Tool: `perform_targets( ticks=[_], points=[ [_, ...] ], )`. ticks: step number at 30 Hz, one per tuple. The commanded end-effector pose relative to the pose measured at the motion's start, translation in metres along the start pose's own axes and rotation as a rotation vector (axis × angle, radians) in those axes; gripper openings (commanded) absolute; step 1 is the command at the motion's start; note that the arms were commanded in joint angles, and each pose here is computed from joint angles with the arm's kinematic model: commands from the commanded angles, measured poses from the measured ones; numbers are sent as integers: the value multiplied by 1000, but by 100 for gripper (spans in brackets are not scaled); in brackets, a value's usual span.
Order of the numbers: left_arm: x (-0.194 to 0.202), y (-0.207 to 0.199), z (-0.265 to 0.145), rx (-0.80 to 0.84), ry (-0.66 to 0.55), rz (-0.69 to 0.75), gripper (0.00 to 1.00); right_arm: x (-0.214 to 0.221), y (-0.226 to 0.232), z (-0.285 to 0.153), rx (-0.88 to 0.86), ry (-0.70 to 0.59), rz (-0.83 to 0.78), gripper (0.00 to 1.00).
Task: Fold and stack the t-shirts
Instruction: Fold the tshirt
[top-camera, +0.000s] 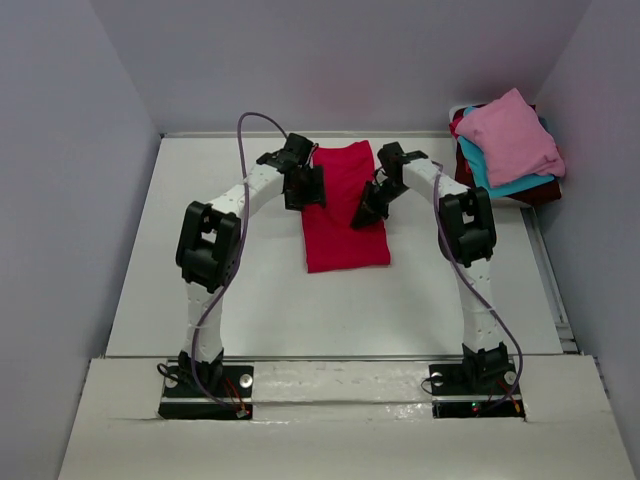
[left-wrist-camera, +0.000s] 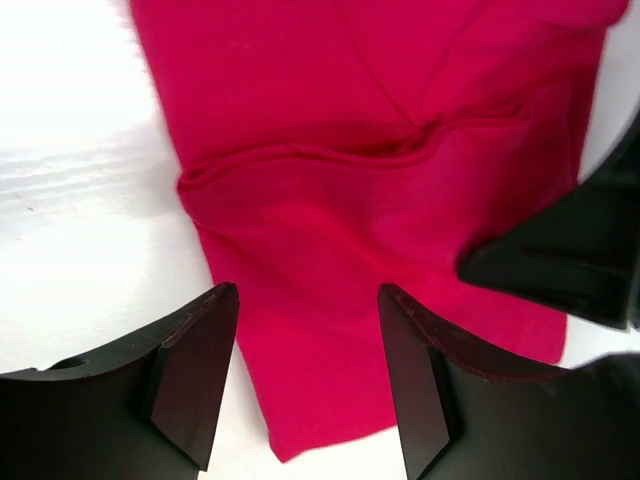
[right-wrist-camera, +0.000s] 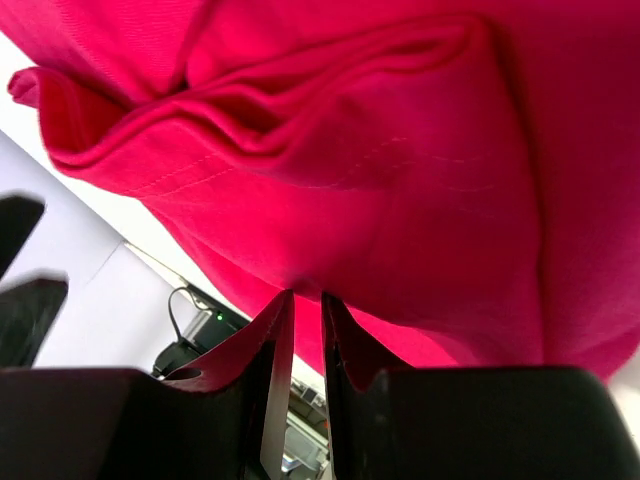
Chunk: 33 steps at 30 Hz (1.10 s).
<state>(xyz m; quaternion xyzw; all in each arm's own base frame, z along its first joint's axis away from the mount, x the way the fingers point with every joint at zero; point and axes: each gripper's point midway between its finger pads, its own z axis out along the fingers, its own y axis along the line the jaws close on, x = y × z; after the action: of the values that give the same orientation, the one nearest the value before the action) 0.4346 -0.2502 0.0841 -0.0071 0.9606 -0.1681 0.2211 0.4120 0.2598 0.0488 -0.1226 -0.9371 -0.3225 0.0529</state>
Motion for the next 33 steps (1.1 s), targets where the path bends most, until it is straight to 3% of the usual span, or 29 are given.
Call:
perform_targets(
  ticks=[1,6,11,24,33],
  points=[
    [-8,-44,-44,127,-28,82,69,-3,16,-16,-54,-42,-63,23],
    [9,-54,-19,181,53,80,66,-8,9,-4,-48,-23,-54,23],
    [30,-38,11,127,136,44,64,-19,11,4,-54,-23,-56,23],
    [44,-13,24,10,176,30,64,-44,0,33,-32,-19,-31,23],
    [55,-1,23,-35,199,26,64,-88,-17,-5,-56,-138,41,23]
  ],
)
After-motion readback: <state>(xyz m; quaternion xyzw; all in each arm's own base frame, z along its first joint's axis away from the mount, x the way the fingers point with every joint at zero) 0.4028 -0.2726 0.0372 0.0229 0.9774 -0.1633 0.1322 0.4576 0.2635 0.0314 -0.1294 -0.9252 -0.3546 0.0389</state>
